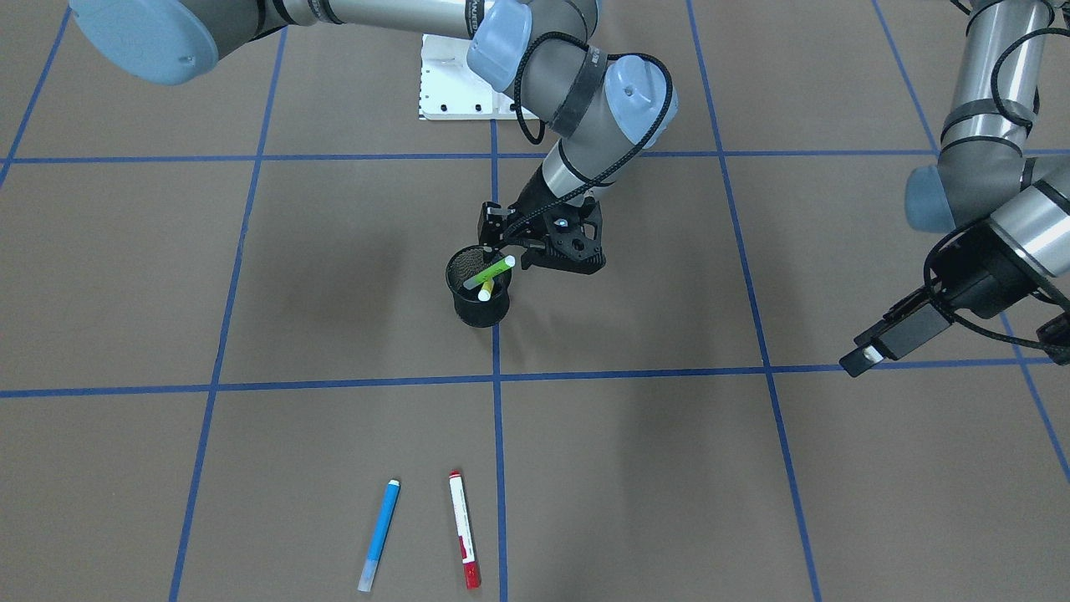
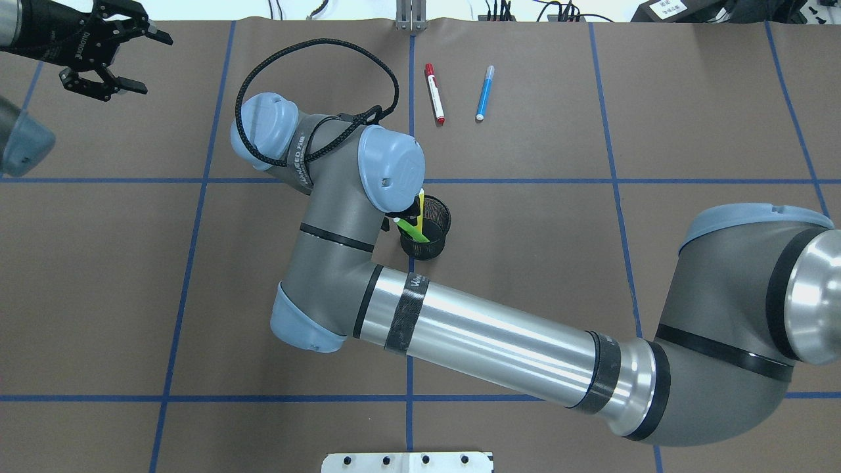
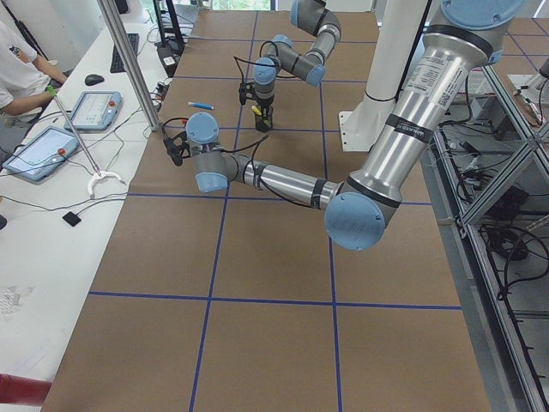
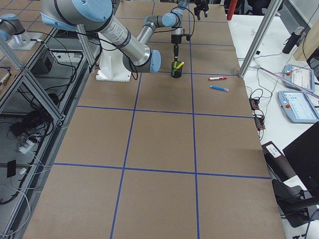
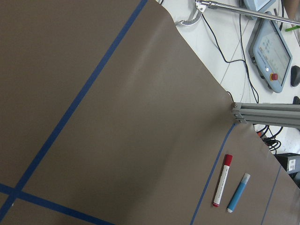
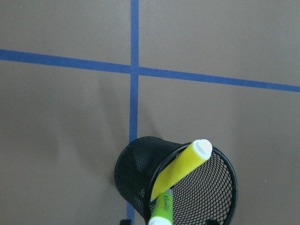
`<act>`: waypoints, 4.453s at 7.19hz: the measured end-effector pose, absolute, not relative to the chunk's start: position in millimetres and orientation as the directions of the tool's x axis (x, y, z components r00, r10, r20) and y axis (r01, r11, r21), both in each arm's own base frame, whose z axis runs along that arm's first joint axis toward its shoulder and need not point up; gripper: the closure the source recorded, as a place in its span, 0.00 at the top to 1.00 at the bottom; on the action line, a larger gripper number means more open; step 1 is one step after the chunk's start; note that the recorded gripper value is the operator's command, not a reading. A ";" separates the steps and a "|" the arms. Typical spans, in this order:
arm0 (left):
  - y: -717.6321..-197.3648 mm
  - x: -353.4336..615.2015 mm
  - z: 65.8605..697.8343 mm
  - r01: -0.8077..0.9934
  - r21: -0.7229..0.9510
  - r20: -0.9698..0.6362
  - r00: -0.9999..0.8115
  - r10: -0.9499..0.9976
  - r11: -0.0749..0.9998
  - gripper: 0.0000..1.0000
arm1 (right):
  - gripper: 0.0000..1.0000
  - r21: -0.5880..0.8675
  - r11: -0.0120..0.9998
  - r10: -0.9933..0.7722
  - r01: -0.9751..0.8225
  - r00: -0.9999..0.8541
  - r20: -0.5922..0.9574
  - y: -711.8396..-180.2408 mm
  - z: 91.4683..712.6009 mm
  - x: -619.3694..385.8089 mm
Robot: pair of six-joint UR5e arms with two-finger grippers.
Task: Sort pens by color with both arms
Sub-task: 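Lower the right gripper into the cup toward the green marker, then grasp the green marker with the right gripper and lift it out, then carry the green marker to the blue marker and lower it onto the table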
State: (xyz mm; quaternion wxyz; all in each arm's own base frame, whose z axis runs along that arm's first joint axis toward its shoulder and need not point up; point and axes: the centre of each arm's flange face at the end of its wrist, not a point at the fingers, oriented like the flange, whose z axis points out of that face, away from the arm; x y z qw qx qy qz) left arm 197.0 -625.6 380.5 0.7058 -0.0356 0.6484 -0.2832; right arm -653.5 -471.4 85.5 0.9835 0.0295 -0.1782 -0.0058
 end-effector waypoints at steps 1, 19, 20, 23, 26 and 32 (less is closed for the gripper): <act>-625.7 197.3 380.8 0.353 -0.418 -0.895 -0.001 -0.446 0.837 1.00 | 0.34 0.064 0.998 -0.026 0.004 0.935 0.354 -472.6 85.7 -654.1; -559.9 172.8 442.6 0.327 -0.354 -0.932 -0.040 -0.361 0.876 1.00 | 0.00 0.516 0.653 0.047 -0.554 0.710 0.703 -588.6 63.7 -514.0; -543.1 166.5 440.8 0.313 -0.347 -0.935 -0.044 -0.352 0.884 1.00 | 0.00 0.530 0.617 0.072 -0.582 0.712 0.698 -609.4 83.8 -538.2; -515.3 156.2 438.7 0.290 -0.346 -0.936 -0.048 -0.348 0.892 1.00 | 0.00 0.576 0.576 0.116 -0.581 0.755 0.645 -645.9 130.8 -610.3; -513.2 155.6 438.8 0.288 -0.345 -0.937 -0.048 -0.347 0.893 1.00 | 0.00 0.593 0.560 0.084 -0.579 0.751 0.655 -625.9 171.0 -655.4; -516.8 158.5 437.1 0.289 -0.349 -0.935 -0.045 -0.351 0.891 1.00 | 1.00 0.636 0.580 -0.005 -0.508 0.779 0.627 -623.7 157.0 -651.1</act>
